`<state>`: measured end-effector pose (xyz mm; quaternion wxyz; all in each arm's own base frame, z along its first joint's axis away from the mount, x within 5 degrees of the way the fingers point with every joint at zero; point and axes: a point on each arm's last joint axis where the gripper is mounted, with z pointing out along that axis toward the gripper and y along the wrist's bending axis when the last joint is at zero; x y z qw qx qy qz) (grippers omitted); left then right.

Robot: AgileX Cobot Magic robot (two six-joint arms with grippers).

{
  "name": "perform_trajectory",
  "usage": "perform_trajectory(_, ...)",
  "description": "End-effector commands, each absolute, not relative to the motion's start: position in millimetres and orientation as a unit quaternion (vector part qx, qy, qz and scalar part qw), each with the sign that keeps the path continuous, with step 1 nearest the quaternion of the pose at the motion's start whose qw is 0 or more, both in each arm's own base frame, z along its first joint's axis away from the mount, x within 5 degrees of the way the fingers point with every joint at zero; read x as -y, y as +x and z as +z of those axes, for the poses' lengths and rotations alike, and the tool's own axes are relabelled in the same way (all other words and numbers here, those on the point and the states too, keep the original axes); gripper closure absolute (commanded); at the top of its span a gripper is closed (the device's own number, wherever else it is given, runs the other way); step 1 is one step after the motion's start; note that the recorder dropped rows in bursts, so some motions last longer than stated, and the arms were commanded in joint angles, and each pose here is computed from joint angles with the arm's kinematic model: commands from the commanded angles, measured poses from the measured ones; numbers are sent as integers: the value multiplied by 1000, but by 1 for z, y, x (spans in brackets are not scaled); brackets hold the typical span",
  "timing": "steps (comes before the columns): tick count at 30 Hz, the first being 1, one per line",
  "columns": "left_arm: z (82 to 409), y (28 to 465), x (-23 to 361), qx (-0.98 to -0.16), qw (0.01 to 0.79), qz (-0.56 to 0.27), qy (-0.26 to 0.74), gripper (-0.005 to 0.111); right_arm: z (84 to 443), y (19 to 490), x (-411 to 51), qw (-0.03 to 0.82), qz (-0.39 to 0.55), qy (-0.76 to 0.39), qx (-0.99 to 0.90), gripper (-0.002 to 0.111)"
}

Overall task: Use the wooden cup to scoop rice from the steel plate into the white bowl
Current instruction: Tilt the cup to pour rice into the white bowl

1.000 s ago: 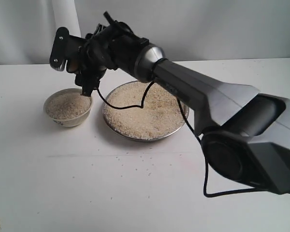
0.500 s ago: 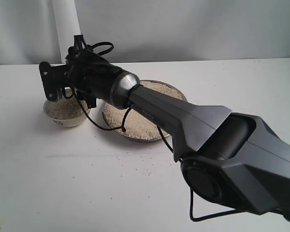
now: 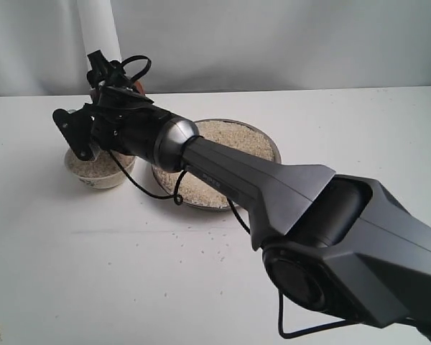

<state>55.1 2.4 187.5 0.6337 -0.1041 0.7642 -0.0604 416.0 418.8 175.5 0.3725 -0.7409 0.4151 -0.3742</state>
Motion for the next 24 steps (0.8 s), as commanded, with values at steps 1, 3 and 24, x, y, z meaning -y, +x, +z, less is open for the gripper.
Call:
perform_trajectory(1, 189, 55, -2, -760, 638, -64, -104, 107, 187, 414, -424, 387, -385, -746, -382, 108)
perform_trajectory(3, 189, 55, -2, -760, 638, -64, -104, 107, 187, 409, -429, 383, -394, -759, -349, 108)
perform_trajectory(24, 189, 55, -2, -760, 638, -64, -104, 107, 189, 411, -425, 333, -450, -778, -285, 108)
